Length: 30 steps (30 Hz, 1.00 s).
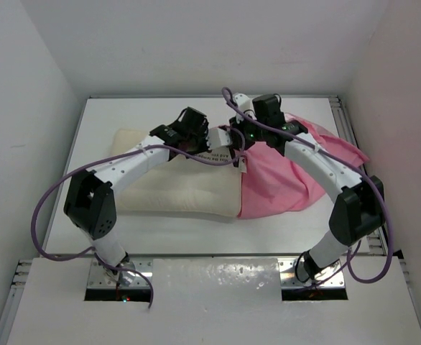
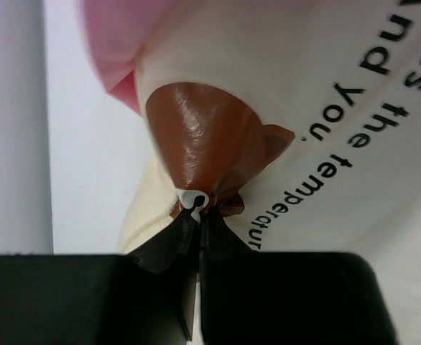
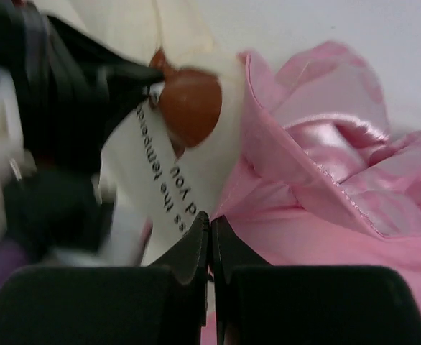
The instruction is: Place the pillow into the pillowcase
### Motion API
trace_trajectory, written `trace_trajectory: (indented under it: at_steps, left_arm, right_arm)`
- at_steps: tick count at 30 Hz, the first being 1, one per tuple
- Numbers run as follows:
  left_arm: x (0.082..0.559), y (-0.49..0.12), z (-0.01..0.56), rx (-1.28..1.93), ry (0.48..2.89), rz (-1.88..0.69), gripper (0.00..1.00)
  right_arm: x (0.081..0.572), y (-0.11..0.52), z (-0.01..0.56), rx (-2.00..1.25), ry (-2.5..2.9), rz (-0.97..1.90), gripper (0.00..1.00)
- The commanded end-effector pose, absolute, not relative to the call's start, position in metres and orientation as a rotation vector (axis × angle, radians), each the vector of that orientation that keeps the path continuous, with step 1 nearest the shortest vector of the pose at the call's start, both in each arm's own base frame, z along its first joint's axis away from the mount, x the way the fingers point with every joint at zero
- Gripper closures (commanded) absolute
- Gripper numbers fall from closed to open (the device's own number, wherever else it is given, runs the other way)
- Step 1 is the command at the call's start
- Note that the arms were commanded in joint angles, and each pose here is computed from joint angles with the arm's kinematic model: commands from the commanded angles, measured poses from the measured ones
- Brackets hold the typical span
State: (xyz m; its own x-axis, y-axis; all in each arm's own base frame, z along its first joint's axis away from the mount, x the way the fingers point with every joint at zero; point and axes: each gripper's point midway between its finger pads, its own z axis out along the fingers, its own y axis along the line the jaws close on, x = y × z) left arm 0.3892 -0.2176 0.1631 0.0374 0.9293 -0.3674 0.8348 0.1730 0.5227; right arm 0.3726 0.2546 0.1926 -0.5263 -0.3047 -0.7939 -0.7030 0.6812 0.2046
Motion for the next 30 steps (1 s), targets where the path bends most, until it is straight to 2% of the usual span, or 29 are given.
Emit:
trace_trajectory:
  at_steps: [1,6,10,14,15,16,18,20,22,25,30]
  left_arm:
    - [0.455,-0.198,0.236,1.171,1.748,0.329,1.00]
    - [0.463,-0.181,0.233,1.087,1.763,0.396,1.00]
    - [0.461,-0.202,0.233,1.074,1.731,0.408,1.00]
    - [0.466,-0.210,0.248,0.997,1.711,0.365,1.00]
    - [0.465,-0.215,0.248,0.992,1.713,0.331,1.00]
    - [0.465,-0.218,0.250,0.985,1.711,0.314,1.00]
    - [0.463,-0.224,0.244,0.991,1.718,0.281,1.00]
    - [0.463,-0.226,0.238,0.994,1.726,0.276,1.00]
    - [0.462,-0.224,0.227,0.997,1.746,0.280,1.00]
    - [0.462,-0.220,0.213,0.987,1.763,0.302,1.00]
    - [0.468,-0.215,0.201,0.920,1.776,0.320,1.00]
  right_arm:
    - [0.351,0.249,0.195,-0.815,2.139,0.718,1.00]
    - [0.341,0.256,0.200,-0.850,2.123,0.797,1.00]
    - [0.340,0.272,0.220,-0.893,2.064,0.908,1.00]
    - [0.340,0.277,0.215,-0.889,2.091,0.941,1.00]
    - [0.352,0.272,0.210,-0.850,2.094,0.895,0.96]
    - [0.359,0.271,0.204,-0.783,2.125,0.893,0.72]
    - [0.386,0.265,0.203,-0.622,2.130,0.867,0.57]
    - [0.407,0.258,0.197,-0.501,2.168,0.849,0.23]
    - [0.427,0.242,0.207,-0.351,2.178,0.806,0.01]
    - [0.436,0.212,0.210,-0.179,2.163,0.726,0.01]
    - [0.410,0.145,0.209,0.037,2.107,0.430,0.01]
